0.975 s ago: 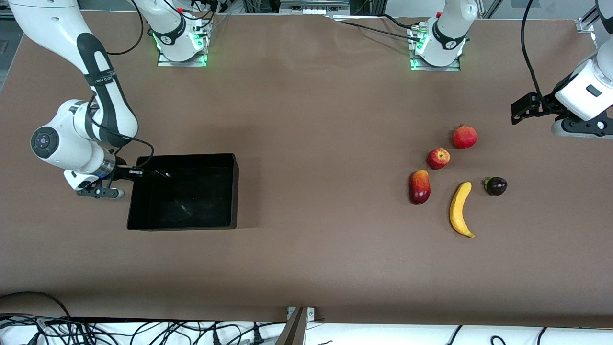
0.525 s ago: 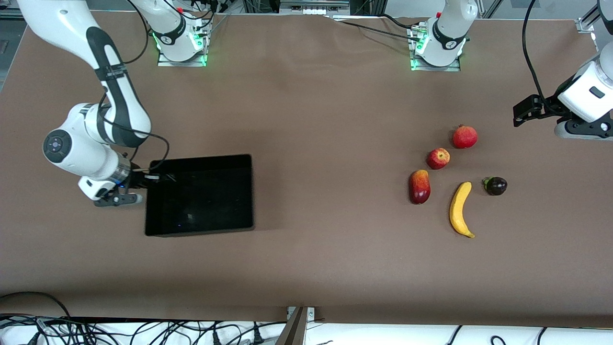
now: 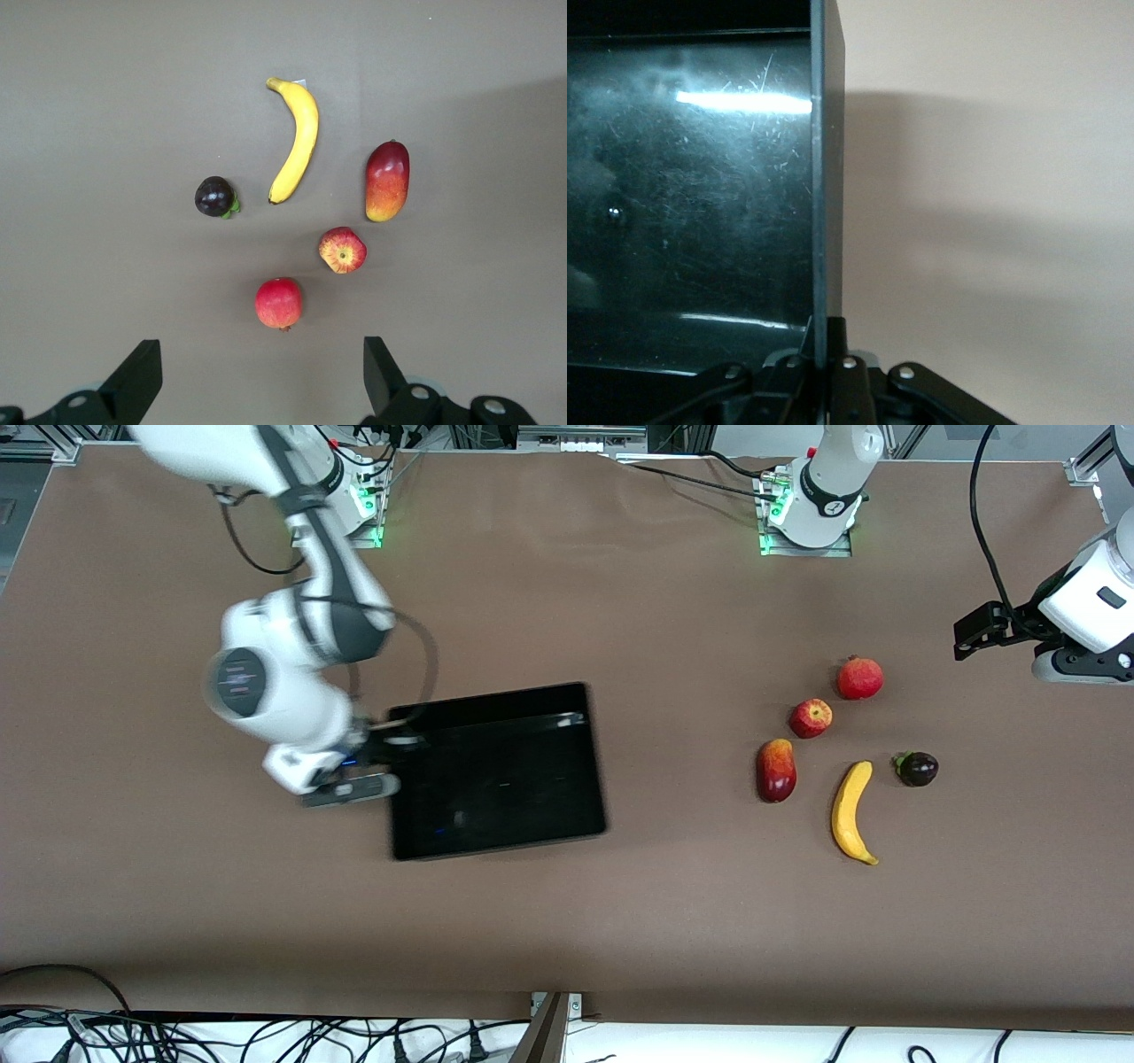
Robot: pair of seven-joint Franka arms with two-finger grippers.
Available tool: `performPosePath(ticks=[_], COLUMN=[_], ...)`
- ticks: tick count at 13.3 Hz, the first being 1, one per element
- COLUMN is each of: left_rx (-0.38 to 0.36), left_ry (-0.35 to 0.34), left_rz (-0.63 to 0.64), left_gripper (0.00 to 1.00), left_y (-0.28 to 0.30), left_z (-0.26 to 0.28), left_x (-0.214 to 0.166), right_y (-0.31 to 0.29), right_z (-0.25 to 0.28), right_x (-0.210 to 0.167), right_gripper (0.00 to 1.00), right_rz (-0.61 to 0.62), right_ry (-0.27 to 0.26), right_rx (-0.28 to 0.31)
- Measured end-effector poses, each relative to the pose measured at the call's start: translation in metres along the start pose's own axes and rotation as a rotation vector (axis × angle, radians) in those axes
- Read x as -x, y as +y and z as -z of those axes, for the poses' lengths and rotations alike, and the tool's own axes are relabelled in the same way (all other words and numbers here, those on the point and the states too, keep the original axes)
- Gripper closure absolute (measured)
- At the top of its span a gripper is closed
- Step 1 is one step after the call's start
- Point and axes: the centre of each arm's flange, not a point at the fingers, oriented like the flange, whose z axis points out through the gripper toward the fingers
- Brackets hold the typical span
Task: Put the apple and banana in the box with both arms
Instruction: 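Push the black box with the right gripper toward the fruit, then raise the right gripper off the box while the left gripper reaches out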
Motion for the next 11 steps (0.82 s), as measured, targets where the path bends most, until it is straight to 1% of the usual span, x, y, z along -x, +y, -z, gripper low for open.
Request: performPosePath(ticks=[2,4,5,6,8,11], left_rx=[0.000,0.000,0.001,0.001,0.001,0.001], left_ry=[-0.003,-0.011,-0.015,-0.019,-0.023,-0.024], left_rz=[-0.001,-0.001,-0.001,-0.002,-0.002,-0.002], left_gripper=[0.00,0.00,0.00,0.00,0.00,0.00], left_y=[0.000,0.000,0.001,0.001,0.001,0.001], left_z=[-0.001,-0.005,-0.007,-0.009,-0.010,-0.010], left_x=[0.000,-0.001,-0.001,-0.002,-0.002,-0.002], right_y=[-0.088,-0.157,-0.177,-0.190,-0.194,-0.196], right_z=[-0.034,-0.071,-0.087,-0.103,-0.120,-0.119], right_x=[0.020,0.038,0.042,0.045,0.044,0.042], right_gripper=[0.96,0.96,0.96,0.96,0.96,0.96], right_rz=[-0.064,-0.112,-0.121,-0.125,-0.135,-0.138], right_ry=[-0.005,0.026,0.051,0.069,0.075,0.082], right_rx=[0.004,-0.011,-0.025,-0.035,-0.033,-0.036])
